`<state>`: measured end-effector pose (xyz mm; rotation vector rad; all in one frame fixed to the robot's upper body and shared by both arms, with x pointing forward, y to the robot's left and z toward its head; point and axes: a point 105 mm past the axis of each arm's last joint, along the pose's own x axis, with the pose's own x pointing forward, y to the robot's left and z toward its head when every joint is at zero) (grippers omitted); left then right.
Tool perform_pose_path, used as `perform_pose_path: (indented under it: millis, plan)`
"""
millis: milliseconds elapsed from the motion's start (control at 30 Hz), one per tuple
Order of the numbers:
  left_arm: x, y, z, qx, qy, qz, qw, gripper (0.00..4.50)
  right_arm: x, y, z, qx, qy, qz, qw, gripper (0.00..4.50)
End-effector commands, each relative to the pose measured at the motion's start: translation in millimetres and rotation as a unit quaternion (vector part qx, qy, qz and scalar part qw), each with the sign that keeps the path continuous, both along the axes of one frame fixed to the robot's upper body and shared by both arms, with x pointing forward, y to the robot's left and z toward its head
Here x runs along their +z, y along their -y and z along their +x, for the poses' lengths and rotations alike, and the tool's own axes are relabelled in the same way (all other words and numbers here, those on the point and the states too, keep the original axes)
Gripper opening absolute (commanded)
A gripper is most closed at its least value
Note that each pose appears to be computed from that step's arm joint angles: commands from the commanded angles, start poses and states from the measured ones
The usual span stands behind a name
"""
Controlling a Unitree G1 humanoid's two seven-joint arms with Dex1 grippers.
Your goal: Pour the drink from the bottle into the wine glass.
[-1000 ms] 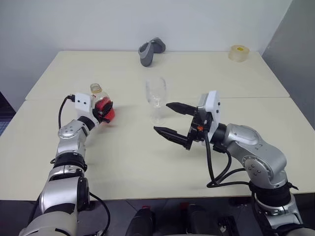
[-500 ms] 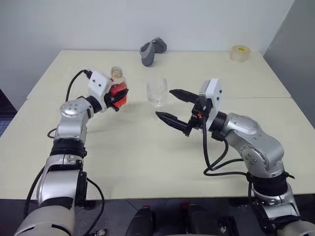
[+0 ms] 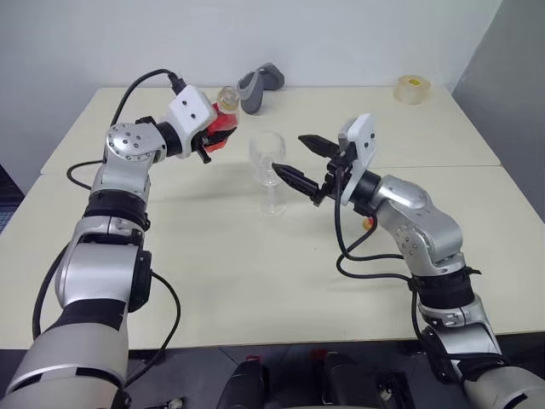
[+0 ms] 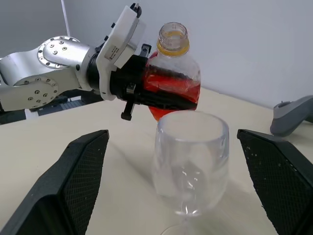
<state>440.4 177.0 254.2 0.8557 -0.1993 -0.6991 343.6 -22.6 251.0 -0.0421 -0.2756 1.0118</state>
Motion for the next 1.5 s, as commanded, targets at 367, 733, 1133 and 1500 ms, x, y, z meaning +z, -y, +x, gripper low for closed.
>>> perform_pose_path:
  millis: [367,733,1133,1500]
  plan:
    - [32,9,-1,-0.016,0.063,0.051,0.997,1.14,26,-2,-3,0.013,0.056,0.027,0.998,4.50]
    - [33,6,1,0.000,0.102,0.135,0.986,1.14,27,-5,-4,0.016,0.066,0.021,0.997,4.50]
    - [44,-4,4,0.036,0.142,0.179,0.973,1.14,28,-7,-3,0.022,0.071,0.018,0.997,4.50]
    - [52,-1,6,0.044,0.173,0.209,0.962,1.14,30,-5,-1,0.020,0.077,0.016,0.997,4.50]
